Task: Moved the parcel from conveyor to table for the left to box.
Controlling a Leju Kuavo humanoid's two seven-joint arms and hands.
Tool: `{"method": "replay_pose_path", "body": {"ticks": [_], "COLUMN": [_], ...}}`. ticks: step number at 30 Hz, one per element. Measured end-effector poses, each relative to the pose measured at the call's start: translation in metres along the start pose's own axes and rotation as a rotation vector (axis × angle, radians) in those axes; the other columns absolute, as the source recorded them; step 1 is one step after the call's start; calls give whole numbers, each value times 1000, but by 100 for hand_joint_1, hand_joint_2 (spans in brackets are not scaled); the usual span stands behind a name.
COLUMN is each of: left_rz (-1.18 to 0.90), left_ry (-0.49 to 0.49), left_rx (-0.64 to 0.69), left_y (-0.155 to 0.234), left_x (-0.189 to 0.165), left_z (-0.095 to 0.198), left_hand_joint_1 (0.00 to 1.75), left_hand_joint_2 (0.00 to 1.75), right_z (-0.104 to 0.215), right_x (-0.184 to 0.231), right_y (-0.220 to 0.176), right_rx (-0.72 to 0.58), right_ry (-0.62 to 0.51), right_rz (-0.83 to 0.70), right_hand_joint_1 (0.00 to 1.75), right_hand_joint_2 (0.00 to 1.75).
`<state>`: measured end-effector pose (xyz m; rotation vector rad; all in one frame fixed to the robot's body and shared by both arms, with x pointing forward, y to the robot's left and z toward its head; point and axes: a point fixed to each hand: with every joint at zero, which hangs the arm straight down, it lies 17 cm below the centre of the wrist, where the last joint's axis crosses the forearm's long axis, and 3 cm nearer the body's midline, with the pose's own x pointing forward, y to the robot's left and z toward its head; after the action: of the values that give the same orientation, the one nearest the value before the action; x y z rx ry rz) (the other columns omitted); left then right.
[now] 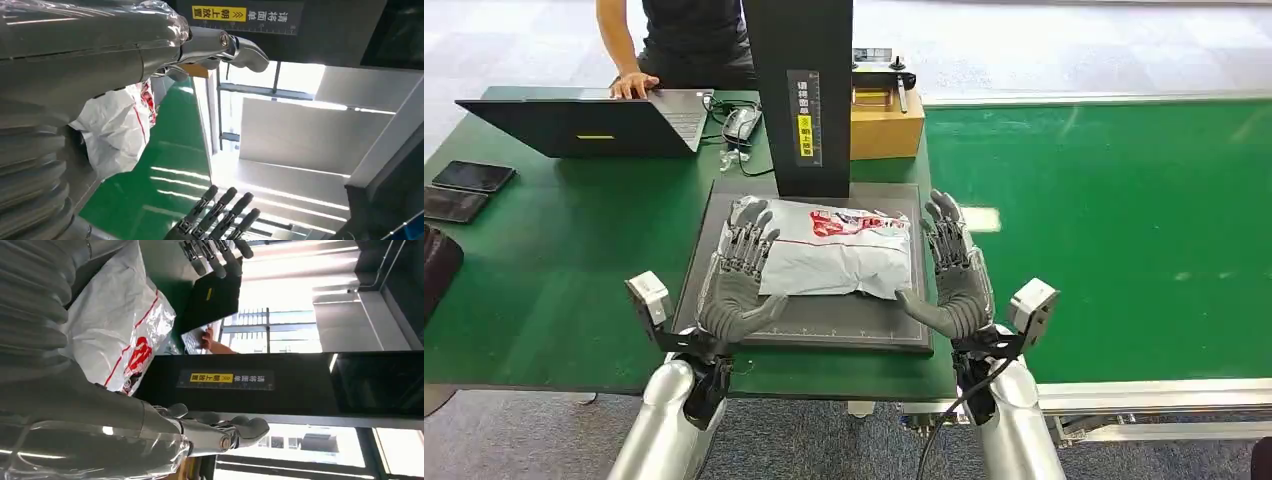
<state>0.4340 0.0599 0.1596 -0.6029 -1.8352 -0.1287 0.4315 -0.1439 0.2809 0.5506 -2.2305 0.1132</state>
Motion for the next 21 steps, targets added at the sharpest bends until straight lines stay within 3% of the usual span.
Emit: {"method": "replay_pose_path", "body": {"ticks": [6,11,18,21], "left_rz": [0,-4,-34,-51], "left_ry": [-1,-3,0,10], "left_rx": [1,7,34,36], "left_y": [0,2,10,11], "left_x": [0,1,1,-1], "left_z": [0,2,6,7], "left_hand_joint_1": [0,0,0,0], "left_hand_joint_2": [175,175,175,175], "right_z": [0,15,45,55], "right_x": [0,-12,-20,-32], "right_y": [0,-10,-70,-88], "right_rx": [-1,-63,-321,-368], "right_ry": [1,61,188,280], "right_rz": [1,106,484,528], "right_hand_joint_1": [0,0,0,0], "right_hand_joint_2": [175,175,175,175]}}
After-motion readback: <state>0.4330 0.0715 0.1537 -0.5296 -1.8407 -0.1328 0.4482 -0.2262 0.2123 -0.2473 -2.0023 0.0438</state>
